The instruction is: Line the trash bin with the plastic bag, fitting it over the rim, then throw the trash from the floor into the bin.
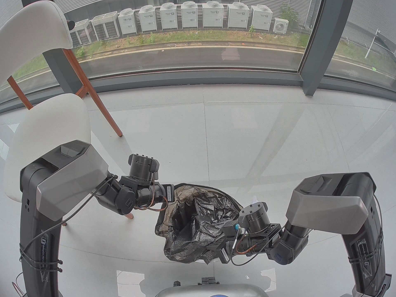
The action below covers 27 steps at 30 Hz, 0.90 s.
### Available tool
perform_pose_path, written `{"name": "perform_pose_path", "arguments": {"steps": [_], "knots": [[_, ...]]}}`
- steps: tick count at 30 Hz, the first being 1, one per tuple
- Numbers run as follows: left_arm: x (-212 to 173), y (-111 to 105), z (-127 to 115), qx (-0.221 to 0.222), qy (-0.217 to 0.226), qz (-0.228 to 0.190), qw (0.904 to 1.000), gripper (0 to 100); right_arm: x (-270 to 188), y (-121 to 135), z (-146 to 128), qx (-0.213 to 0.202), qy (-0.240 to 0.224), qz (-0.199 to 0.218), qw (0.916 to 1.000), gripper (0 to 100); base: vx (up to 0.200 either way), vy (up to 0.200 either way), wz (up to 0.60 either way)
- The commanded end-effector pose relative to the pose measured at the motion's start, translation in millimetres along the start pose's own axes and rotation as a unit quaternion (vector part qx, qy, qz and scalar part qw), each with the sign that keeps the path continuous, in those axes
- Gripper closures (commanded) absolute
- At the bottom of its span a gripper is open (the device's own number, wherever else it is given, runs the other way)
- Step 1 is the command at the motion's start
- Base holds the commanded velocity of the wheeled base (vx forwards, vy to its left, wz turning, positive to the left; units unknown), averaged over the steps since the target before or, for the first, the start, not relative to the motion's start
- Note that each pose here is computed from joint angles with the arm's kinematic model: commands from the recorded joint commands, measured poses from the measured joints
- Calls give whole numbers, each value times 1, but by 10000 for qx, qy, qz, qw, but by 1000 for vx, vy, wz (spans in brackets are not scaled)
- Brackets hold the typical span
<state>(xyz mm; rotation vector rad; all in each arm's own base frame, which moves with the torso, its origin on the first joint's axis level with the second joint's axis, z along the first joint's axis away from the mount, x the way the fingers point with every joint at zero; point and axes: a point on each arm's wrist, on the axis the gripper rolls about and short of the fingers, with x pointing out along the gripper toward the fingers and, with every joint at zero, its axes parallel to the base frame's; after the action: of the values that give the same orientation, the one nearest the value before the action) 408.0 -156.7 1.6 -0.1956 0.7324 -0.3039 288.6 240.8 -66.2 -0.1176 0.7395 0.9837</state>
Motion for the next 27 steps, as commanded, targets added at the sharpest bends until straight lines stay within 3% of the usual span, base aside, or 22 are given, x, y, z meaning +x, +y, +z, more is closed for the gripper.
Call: {"name": "perform_pose_path", "arguments": {"steps": [1,20,27], "knots": [[0,0,0,1,-5,-4,10000,100,-1,0,3,-2,-39,-3,10000,100,0,0,0],[0,-1,1,2,-27,-11,10000,100,-11,-1,16,-14,-217,-120,9997,100,0,0,0],[0,0,1,2,-19,-9,10000,100,-38,6,19,61,-141,-148,9998,100,0,0,0]]}}
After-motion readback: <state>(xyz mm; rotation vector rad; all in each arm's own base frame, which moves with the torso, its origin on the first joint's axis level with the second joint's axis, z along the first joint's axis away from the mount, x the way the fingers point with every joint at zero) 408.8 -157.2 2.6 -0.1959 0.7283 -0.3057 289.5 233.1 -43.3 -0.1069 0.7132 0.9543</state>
